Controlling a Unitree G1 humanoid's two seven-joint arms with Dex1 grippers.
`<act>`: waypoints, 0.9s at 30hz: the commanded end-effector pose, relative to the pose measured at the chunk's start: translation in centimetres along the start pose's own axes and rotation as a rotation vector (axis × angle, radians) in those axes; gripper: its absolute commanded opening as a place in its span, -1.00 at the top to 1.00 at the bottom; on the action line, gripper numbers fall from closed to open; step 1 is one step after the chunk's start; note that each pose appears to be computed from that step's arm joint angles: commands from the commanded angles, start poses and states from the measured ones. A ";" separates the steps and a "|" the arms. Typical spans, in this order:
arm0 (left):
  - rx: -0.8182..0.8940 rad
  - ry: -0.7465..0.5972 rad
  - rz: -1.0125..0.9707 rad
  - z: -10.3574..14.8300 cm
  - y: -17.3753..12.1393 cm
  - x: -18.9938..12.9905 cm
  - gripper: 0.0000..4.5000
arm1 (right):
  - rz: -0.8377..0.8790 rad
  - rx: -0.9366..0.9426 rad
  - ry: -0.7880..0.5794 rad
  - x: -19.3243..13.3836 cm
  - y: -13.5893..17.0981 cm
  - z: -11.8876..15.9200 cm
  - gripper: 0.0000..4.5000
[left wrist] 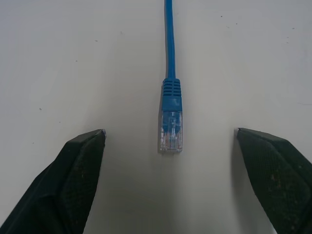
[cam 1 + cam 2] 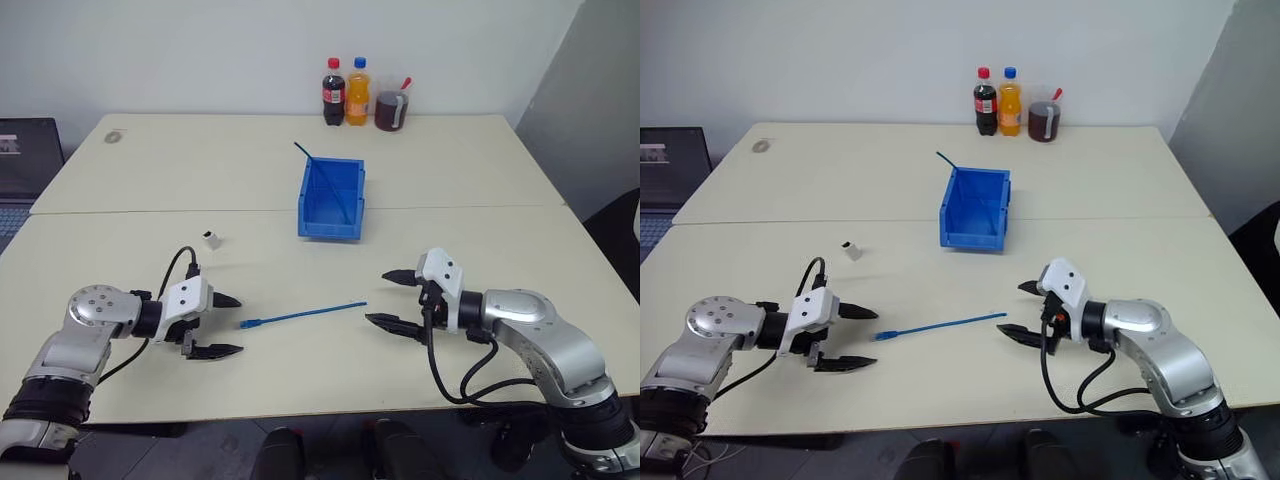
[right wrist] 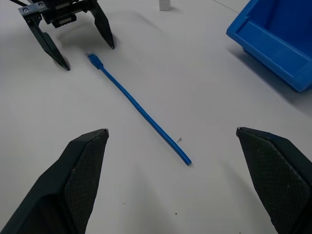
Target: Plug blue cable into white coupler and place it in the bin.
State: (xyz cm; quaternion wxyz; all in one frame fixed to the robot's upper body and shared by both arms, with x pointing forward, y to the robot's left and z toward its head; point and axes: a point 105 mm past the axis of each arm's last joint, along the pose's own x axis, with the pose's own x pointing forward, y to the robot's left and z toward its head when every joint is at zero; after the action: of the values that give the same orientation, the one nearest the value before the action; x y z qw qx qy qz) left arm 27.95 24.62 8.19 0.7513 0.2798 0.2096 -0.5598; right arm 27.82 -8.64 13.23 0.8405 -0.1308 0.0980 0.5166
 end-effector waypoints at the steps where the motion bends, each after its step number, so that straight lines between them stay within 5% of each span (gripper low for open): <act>1: -0.042 0.101 -0.020 -2.2 -0.5 -0.4 -0.53 | 0.001 -0.049 -0.029 -0.2 0.2 0.9 -1.00; 16: -0.066 0.060 -0.002 -1.8 -0.7 0.3 0.88 | 0.029 -0.058 -0.049 0.7 0.1 1.3 -1.00; 23: -0.095 0.005 0.006 -0.8 -1.1 1.1 0.90 | 0.032 -0.045 -0.051 0.9 0.1 1.4 -1.00; 27: -0.299 -0.192 0.069 3.2 0.3 0.2 0.90 | 0.057 0.002 -0.076 0.5 0.7 1.8 -1.00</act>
State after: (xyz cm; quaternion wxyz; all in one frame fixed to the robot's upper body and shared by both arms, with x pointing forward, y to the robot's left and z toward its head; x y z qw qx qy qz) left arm 27.94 23.33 8.35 0.8021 0.1678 0.2312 -0.5245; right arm 28.05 -7.56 13.33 0.8307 -0.1196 0.0924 0.5358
